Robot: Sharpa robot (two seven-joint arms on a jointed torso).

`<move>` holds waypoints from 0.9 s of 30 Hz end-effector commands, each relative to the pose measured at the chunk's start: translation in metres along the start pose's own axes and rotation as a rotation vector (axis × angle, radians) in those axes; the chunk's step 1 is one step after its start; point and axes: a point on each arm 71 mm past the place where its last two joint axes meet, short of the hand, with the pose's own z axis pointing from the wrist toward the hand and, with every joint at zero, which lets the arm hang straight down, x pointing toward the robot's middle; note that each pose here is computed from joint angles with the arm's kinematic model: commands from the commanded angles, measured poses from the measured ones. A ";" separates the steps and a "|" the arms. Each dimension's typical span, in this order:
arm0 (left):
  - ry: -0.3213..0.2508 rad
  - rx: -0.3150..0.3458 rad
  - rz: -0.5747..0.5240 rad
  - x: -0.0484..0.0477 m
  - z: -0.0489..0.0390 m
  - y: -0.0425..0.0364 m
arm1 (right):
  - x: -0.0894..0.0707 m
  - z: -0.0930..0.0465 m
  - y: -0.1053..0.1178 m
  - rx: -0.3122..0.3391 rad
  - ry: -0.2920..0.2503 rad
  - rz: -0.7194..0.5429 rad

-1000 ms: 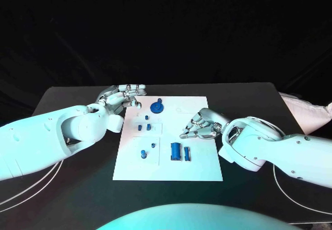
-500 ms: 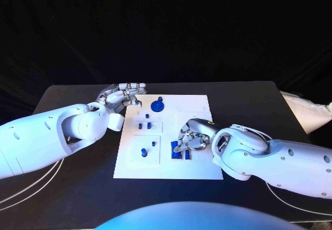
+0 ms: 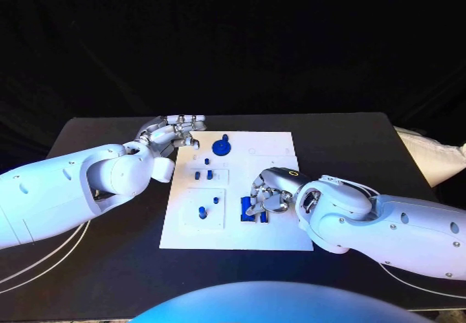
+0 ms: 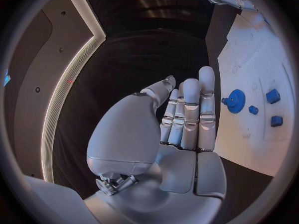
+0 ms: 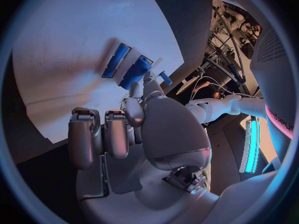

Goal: Assemble the parts on the task board

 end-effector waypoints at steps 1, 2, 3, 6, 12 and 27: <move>0.018 0.009 -0.011 0.0024 -0.0001 -0.0008 | 0.002 0.001 0.000 0.003 0.001 -0.064; 0.018 0.009 -0.011 0.0023 -0.0002 -0.0008 | 0.002 0.001 0.000 0.003 0.002 -0.068; 0.018 0.008 -0.011 0.0023 -0.0002 -0.0008 | 0.003 0.002 0.001 0.003 0.001 -0.072; 0.018 0.008 -0.011 0.0022 -0.0004 -0.0009 | 0.004 0.003 0.000 0.008 -0.009 -0.084; 0.018 0.007 -0.011 0.0021 -0.0008 -0.0010 | 0.003 0.005 -0.002 0.028 -0.050 -0.108; 0.018 0.007 -0.011 0.0015 -0.0011 -0.0011 | -0.001 0.004 -0.001 0.009 -0.108 -0.122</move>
